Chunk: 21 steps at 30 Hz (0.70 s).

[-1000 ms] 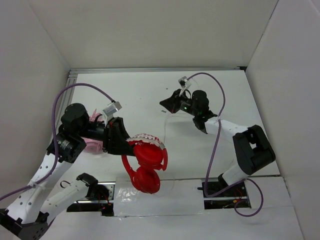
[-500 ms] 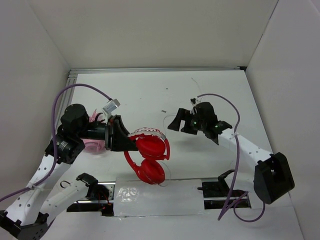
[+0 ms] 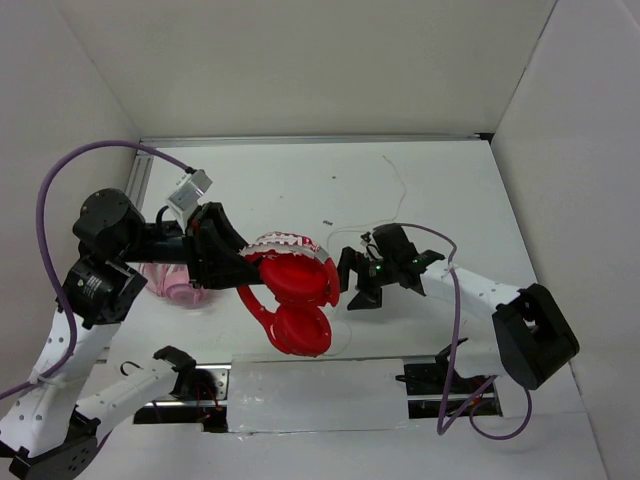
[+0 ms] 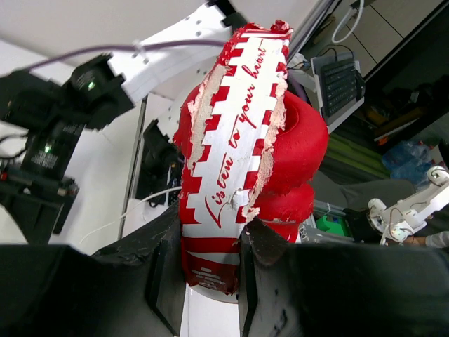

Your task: Wrap the headphones

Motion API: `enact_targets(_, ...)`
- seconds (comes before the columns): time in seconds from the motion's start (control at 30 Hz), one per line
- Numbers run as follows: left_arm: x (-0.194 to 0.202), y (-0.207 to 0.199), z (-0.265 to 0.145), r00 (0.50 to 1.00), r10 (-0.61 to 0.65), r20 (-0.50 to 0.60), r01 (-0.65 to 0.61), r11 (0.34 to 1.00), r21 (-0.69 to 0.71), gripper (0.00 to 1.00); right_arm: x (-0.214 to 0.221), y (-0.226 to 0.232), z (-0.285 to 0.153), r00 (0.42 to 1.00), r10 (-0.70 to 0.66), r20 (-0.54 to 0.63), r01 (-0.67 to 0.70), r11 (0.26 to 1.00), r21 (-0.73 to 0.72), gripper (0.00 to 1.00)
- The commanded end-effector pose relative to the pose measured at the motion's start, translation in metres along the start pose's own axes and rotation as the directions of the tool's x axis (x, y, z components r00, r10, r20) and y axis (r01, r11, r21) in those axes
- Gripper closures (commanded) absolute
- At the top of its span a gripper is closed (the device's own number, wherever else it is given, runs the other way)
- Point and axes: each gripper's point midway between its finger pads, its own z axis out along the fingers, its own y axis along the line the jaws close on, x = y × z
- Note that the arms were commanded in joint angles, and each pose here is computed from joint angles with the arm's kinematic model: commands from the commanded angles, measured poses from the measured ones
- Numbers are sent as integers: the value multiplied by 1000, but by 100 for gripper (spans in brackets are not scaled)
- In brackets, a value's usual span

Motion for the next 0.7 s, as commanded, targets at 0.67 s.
enact_targets(0.67,-97,-53,4,969,238,64,-241,969,47,100,-5,-16,54,986,107,-131,-101,993,53,6)
